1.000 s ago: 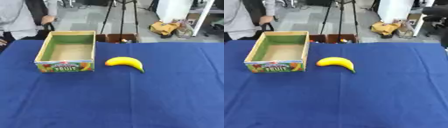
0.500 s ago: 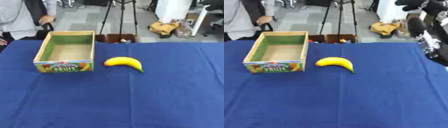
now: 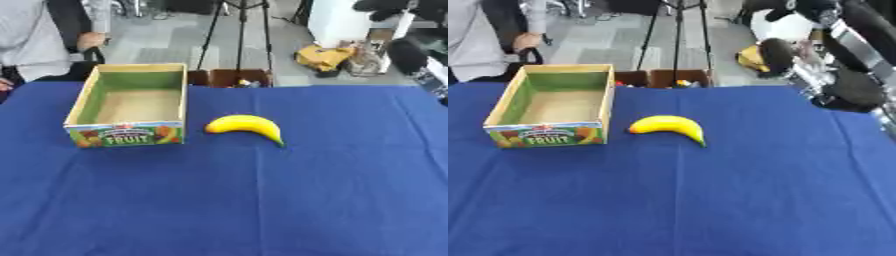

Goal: Pick up objects on the table and place them in the box.

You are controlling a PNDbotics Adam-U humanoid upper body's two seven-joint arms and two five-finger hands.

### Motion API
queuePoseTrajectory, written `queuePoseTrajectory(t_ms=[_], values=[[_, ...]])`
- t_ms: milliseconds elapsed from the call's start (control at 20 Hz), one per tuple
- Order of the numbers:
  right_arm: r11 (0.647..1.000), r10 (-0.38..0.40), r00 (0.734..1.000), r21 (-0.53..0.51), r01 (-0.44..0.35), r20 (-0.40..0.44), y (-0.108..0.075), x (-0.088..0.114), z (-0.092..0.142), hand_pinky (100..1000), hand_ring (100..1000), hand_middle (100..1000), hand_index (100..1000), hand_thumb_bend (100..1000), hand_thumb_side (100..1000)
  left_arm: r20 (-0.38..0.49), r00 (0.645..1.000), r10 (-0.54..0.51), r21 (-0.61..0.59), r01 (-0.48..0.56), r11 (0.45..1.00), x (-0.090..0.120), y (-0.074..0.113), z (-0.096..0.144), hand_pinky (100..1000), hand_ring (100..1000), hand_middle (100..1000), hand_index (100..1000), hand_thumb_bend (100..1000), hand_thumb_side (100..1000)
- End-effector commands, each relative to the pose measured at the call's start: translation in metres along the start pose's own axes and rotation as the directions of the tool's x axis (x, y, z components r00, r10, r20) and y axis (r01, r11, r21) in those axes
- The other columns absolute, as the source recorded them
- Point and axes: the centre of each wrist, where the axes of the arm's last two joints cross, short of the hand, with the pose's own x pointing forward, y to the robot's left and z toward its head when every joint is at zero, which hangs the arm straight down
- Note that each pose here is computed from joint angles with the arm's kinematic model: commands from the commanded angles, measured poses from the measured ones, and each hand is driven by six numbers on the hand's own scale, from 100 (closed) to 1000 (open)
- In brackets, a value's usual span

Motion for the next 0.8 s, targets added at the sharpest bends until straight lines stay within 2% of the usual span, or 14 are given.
queuePoseTrajectory(t_ms=[50,250,550,650,700,800], values=[[0.996,0.053,0.998,0.07,-0.051,-0.025,-0.007,-0.003,-0.004,766,877,757,909,312,999,0.031,1.0,0.005,-0.012,-0.004,1.0,0.006,0.002,-0.006,559,666,733,876,100,989],[0.989,0.053,0.995,0.142,-0.041,-0.084,0.001,-0.018,-0.005,782,890,752,959,377,985,0.03,1.0,0.009,-0.015,-0.008,1.0,0.006,0.001,-0.006,558,666,733,876,100,989],[0.972,0.088,0.985,0.227,-0.053,-0.15,0.012,-0.042,-0.011,803,921,798,971,454,960,0.028,0.999,0.015,-0.019,-0.015,1.0,0.006,0.0,-0.006,558,665,733,875,100,986],[0.969,0.099,0.98,0.242,-0.055,-0.171,0.017,-0.05,-0.013,813,939,809,972,487,930,0.027,0.999,0.017,-0.02,-0.017,1.0,0.006,0.0,-0.006,558,665,732,875,100,985],[0.967,0.102,0.978,0.247,-0.054,-0.184,0.019,-0.054,-0.014,823,950,811,966,514,867,0.027,0.999,0.018,-0.02,-0.018,1.0,0.006,0.0,-0.006,557,665,732,875,100,985],[0.967,0.102,0.973,0.251,-0.048,-0.207,0.024,-0.061,-0.018,828,953,801,956,524,811,0.027,0.999,0.021,-0.021,-0.02,1.0,0.006,-0.001,-0.006,557,664,732,875,100,984]])
